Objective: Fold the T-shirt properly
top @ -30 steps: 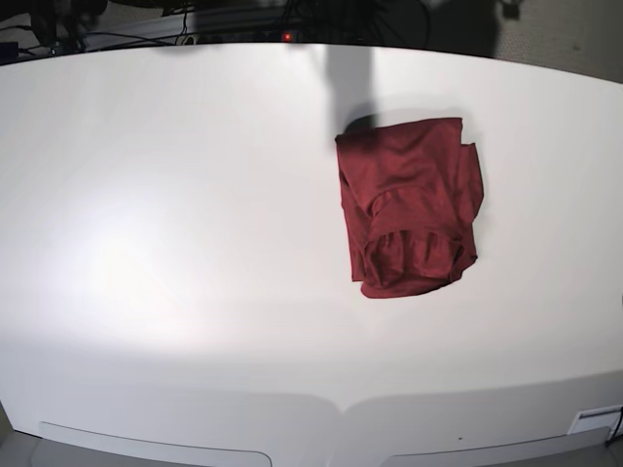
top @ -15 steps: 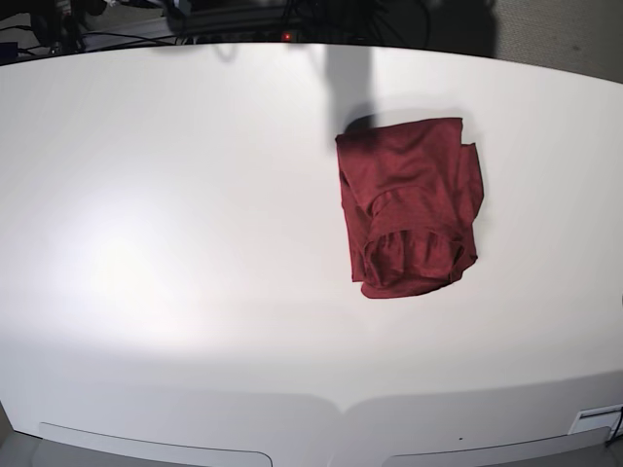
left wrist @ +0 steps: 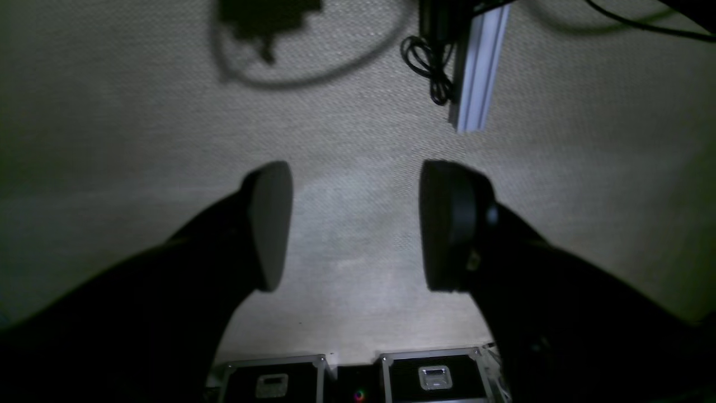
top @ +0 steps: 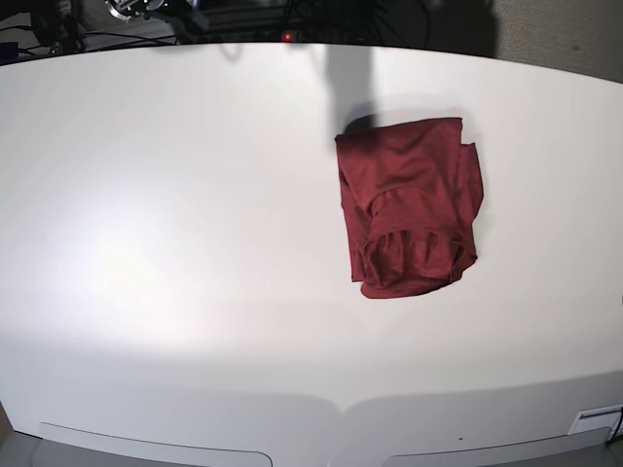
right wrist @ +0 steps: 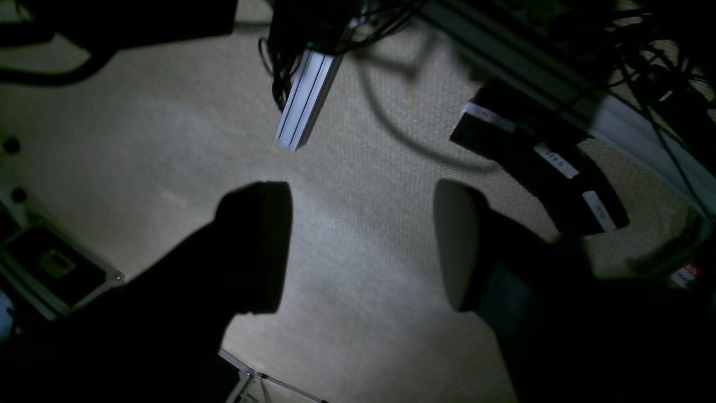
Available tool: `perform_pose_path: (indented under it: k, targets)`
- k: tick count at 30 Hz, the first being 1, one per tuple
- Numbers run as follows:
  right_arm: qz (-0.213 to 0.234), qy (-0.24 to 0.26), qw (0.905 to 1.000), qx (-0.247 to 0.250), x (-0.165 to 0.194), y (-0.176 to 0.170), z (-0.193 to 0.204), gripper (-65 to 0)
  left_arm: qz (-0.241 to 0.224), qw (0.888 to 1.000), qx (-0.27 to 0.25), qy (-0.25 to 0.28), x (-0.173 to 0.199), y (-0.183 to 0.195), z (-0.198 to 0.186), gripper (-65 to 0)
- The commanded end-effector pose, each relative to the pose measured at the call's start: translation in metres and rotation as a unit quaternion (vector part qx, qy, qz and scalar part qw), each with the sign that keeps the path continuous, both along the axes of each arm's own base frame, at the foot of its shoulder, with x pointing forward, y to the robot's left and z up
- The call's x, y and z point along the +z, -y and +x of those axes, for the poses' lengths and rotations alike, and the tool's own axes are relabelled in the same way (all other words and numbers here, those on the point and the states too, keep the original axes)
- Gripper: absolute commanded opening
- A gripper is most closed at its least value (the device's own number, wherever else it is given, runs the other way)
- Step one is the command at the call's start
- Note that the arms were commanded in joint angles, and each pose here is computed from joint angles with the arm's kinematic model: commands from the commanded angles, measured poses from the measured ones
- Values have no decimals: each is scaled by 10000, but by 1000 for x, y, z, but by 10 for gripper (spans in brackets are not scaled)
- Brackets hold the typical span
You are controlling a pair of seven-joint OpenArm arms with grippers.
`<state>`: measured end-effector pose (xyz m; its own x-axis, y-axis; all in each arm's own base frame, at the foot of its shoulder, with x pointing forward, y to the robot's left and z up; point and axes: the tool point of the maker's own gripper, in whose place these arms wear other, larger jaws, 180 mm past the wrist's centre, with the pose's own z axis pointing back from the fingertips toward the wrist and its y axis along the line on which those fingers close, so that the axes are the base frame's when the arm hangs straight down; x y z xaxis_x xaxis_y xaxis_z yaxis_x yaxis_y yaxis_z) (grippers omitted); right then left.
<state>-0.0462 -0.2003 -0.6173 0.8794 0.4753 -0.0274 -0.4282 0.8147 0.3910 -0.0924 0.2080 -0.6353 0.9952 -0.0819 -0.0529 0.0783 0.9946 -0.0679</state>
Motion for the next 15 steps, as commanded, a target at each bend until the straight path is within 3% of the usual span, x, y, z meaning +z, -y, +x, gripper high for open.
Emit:
perform_pose_path:
  k: [1, 10, 15]
  targets:
    - [-8, -12, 10000, -1, 2, 6, -1, -254, 51, 10000, -4, -61, 2, -7, -7, -300]
    - [-4, 106, 9999, 1, 1, 6, 14, -254, 34, 9999, 7, 168, 1, -6, 4, -300]
    - [25, 10, 9991, -427, 2, 2, 17, -254, 35, 9994, 9, 331, -2, -6, 27, -300]
